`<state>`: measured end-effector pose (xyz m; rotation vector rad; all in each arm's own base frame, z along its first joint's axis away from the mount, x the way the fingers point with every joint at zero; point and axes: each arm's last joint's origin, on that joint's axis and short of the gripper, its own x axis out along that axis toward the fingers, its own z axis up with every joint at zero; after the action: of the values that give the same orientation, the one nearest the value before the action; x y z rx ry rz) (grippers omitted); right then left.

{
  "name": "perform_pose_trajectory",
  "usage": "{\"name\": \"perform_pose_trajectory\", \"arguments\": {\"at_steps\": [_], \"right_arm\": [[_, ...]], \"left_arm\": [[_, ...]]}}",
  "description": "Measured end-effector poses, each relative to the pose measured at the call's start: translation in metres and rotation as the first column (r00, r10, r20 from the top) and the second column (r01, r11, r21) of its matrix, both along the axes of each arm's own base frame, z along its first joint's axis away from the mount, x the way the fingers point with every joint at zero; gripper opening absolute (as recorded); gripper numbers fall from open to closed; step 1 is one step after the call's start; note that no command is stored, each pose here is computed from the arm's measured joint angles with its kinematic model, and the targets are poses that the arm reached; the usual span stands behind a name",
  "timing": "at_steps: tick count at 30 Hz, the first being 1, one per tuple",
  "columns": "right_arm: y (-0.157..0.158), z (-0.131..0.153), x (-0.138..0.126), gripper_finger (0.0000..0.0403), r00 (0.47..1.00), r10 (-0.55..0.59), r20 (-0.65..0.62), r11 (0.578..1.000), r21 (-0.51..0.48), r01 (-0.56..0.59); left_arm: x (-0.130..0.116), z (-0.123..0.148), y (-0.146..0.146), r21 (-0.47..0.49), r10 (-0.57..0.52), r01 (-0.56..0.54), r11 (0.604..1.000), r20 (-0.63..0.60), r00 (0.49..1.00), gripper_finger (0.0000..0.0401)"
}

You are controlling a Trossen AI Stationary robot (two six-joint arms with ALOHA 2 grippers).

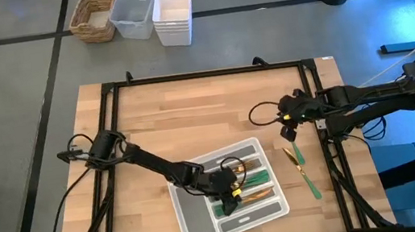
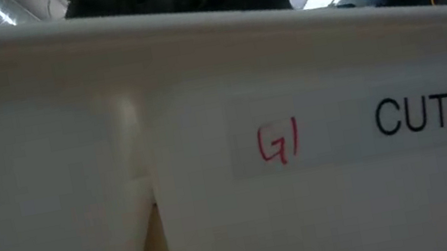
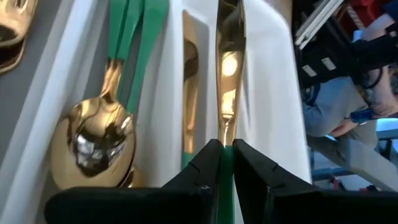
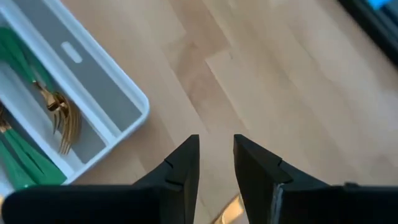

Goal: Sort silverware
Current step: Put the green knife into the white silverware tray

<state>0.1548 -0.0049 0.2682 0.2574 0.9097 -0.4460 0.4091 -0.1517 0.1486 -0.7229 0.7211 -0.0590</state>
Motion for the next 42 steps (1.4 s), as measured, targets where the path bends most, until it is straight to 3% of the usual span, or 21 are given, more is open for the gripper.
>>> {"name": "perform_pose_trajectory", "arguments": {"at_steps": [7,13,19,29,38,42], "right_arm": [[0.0,-0.007,-0.008,0.0099,0.983,-0.164,-0.088,0.982,0.084,0.171],[0.0,-0.016,-0.013,0.0099,0.944,-0.255,-0.209,0.956,0.094,0.278],[0.0,-0.032,-0.015,0.0099,0.929,-0.252,-0.272,0.953,0.095,0.287],[0.0,-0.058,-0.022,0.0099,0.906,-0.25,-0.342,0.953,0.08,0.293],[0.0,-0.077,-0.03,0.0099,0.85,-0.367,-0.377,0.901,0.081,0.425],[0.0,-0.089,-0.029,0.0099,0.857,-0.376,-0.352,0.897,0.096,0.432]], "left_arm": [[-0.001,-0.008,-0.005,0.07,0.004,-0.004,0.998,0.008,1.0,0.0029],[0.0,-0.017,-0.006,0.107,0.0,-0.001,0.994,0.008,1.0,0.0029],[0.001,-0.018,-0.007,0.162,-0.05,0.045,0.986,0.025,0.998,0.0036],[0.0,-0.017,-0.014,0.249,-0.143,0.121,0.961,0.072,0.987,0.0091],[0.009,-0.003,0.016,0.288,-0.117,0.081,0.954,0.107,0.987,0.0098],[0.013,-0.003,0.033,0.295,-0.109,0.074,0.953,0.103,0.989,0.0098]]}}
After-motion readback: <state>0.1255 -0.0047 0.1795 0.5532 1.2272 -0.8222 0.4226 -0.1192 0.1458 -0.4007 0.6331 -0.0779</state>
